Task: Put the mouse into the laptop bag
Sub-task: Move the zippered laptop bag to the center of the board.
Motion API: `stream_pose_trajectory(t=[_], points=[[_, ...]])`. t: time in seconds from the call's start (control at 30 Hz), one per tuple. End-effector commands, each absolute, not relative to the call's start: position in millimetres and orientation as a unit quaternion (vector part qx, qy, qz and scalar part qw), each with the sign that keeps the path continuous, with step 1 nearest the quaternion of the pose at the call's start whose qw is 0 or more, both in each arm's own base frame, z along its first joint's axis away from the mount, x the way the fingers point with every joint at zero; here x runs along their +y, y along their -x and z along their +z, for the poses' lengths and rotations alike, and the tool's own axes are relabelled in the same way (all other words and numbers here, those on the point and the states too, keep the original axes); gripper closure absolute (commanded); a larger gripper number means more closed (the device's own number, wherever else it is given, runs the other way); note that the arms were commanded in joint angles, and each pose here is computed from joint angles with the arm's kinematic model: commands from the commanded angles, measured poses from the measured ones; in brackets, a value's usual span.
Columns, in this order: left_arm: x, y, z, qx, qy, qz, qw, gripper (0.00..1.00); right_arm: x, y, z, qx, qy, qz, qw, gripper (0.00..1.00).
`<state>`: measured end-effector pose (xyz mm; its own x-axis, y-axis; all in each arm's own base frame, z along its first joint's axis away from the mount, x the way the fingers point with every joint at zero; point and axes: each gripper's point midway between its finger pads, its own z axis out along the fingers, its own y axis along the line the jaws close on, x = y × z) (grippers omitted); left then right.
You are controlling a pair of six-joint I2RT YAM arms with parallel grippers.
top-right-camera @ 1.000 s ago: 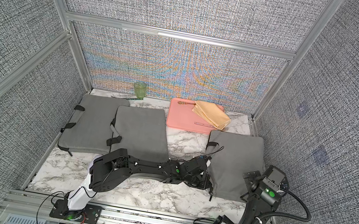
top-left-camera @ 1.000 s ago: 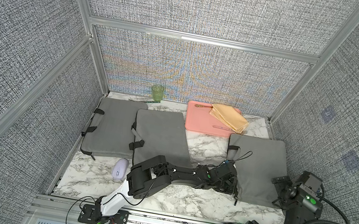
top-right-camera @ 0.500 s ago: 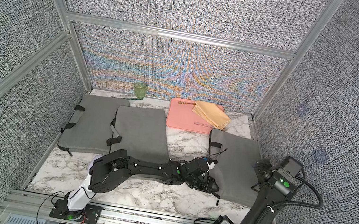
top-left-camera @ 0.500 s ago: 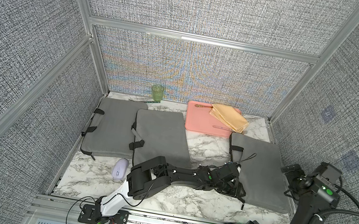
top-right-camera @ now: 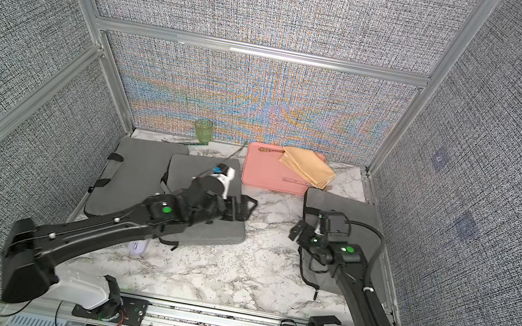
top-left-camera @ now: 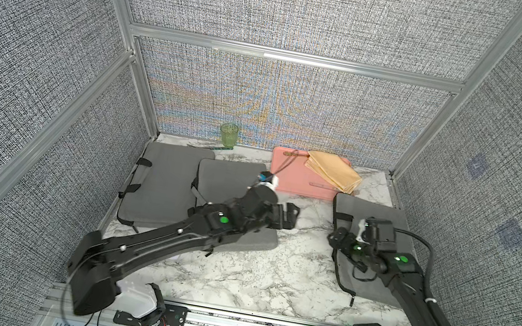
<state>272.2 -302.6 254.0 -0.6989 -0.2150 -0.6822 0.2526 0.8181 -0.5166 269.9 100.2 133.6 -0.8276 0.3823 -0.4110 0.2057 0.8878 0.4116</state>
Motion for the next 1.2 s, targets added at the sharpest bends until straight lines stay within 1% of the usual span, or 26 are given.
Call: stream_pose_trajectory(t=[0.0, 0.1, 0.13, 0.17, 0.23, 0.3, 0.4, 0.5, 0.53, 0.6, 0.67, 0.73, 0.77, 0.83, 0.87, 0.9, 1.07, 1.17], points=[[-184, -288, 220, 0.896, 0.053, -0.095, 0.43, 0.01, 157, -306, 136, 0.933, -0.101, 0.189, 0.289, 0.01], [-142, -300, 192, 0.905, 0.092, -0.1, 0.404, 0.01, 212, -323, 113, 0.95, -0.04, 0.174, 0.258, 0.01], [-130, -305, 181, 0.907, 0.11, -0.106, 0.393, 0.01, 233, -334, 116, 0.95, -0.021, 0.175, 0.259, 0.01], [-119, -309, 172, 0.908, 0.126, -0.104, 0.385, 0.01, 248, -339, 108, 0.953, -0.004, 0.171, 0.25, 0.01], [-93, -318, 152, 0.907, 0.163, -0.078, 0.379, 0.01, 273, -352, 92, 0.959, 0.016, 0.164, 0.232, 0.01], [-80, -327, 135, 0.908, 0.177, -0.069, 0.372, 0.01, 282, -366, 78, 0.967, 0.009, 0.138, 0.215, 0.01], [-79, -341, 112, 0.915, 0.181, -0.088, 0.35, 0.01, 286, -384, 56, 0.976, 0.003, 0.093, 0.197, 0.01], [-88, -350, 99, 0.924, 0.181, -0.095, 0.324, 0.01, 298, -391, 42, 0.979, 0.012, 0.094, 0.178, 0.04], [-91, -353, 95, 0.927, 0.179, -0.098, 0.316, 0.01, 304, -392, 37, 0.979, 0.015, 0.103, 0.175, 0.07], [-96, -359, 87, 0.931, 0.177, -0.1, 0.303, 0.0, 308, -392, 31, 0.979, 0.014, 0.11, 0.171, 0.19], [-102, -362, 81, 0.936, 0.172, -0.107, 0.287, 0.0, 310, -390, 24, 0.979, 0.014, 0.116, 0.166, 0.34], [-111, -364, 79, 0.943, 0.164, -0.118, 0.264, 0.01, 311, -388, 21, 0.979, 0.014, 0.122, 0.165, 0.47], [-115, -366, 77, 0.944, 0.161, -0.126, 0.259, 0.02, 310, -387, 20, 0.978, 0.014, 0.124, 0.164, 0.56], [-124, -368, 75, 0.945, 0.155, -0.148, 0.248, 0.02, 309, -383, 21, 0.978, 0.01, 0.127, 0.163, 0.84], [-128, -368, 74, 0.946, 0.152, -0.154, 0.243, 0.03, 307, -380, 22, 0.979, 0.008, 0.127, 0.162, 0.95], [-135, -369, 74, 0.945, 0.147, -0.17, 0.238, 0.04, 304, -376, 26, 0.978, 0.007, 0.128, 0.165, 1.0], [-162, -351, 80, 0.938, 0.136, -0.228, 0.221, 0.05, 289, -347, 47, 0.971, 0.008, 0.14, 0.193, 1.0], [-174, -324, 94, 0.935, 0.124, -0.239, 0.231, 0.05, 286, -325, 56, 0.968, 0.023, 0.147, 0.201, 1.0]])
